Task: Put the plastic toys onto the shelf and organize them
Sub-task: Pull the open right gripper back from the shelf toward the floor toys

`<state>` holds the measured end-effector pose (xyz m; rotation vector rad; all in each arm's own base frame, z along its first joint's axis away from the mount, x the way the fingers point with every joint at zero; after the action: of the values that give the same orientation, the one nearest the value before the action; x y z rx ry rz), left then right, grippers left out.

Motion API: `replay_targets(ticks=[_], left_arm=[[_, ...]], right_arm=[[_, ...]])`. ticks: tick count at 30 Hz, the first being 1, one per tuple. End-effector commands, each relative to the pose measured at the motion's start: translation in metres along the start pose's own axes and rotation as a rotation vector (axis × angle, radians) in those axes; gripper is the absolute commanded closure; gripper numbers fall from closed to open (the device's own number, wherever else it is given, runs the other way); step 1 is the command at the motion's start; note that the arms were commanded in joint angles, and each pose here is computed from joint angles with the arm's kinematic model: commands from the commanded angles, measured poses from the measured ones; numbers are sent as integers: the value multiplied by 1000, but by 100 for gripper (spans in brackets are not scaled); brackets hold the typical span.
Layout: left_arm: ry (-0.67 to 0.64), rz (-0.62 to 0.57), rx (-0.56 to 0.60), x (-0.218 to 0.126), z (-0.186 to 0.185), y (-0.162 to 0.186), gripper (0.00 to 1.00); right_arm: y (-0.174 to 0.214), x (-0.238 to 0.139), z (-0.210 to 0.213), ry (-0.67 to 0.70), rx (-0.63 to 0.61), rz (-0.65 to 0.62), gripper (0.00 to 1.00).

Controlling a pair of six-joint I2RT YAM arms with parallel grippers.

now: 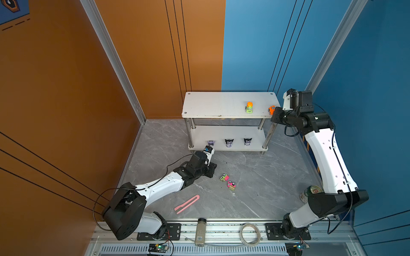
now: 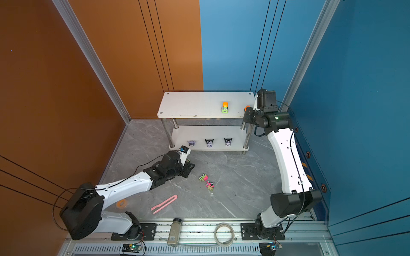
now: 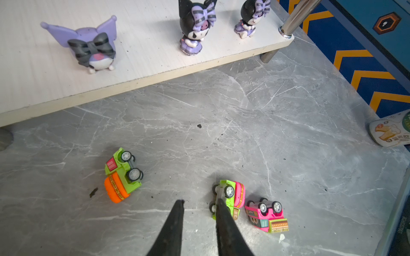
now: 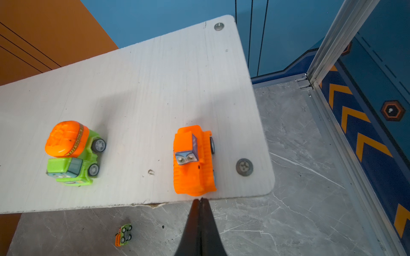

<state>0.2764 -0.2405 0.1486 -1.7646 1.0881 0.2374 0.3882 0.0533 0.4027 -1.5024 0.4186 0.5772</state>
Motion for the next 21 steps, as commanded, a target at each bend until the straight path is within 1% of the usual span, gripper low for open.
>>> replay_targets(ticks=[1,21], left_arm=[[-4,-12,-3,-2,-5,-6,73],[-10,-9,3,-2,-6,-5,73]], right_arm=[[-12,-4,-1,-6,24,-39,100],[-13,8,-3,-12,17,-22,100]])
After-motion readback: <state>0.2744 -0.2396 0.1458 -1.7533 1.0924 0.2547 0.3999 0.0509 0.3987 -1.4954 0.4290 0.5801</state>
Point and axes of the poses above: each gripper's point midway between its finger pads, its own x axis out along the fingers, its own z axis along the line the jaws close on, y = z × x, the point moved 4 cm from there along -x, back along the fingers, and after that the axes turned 15 degrees about -x, right-handed, at the moved point
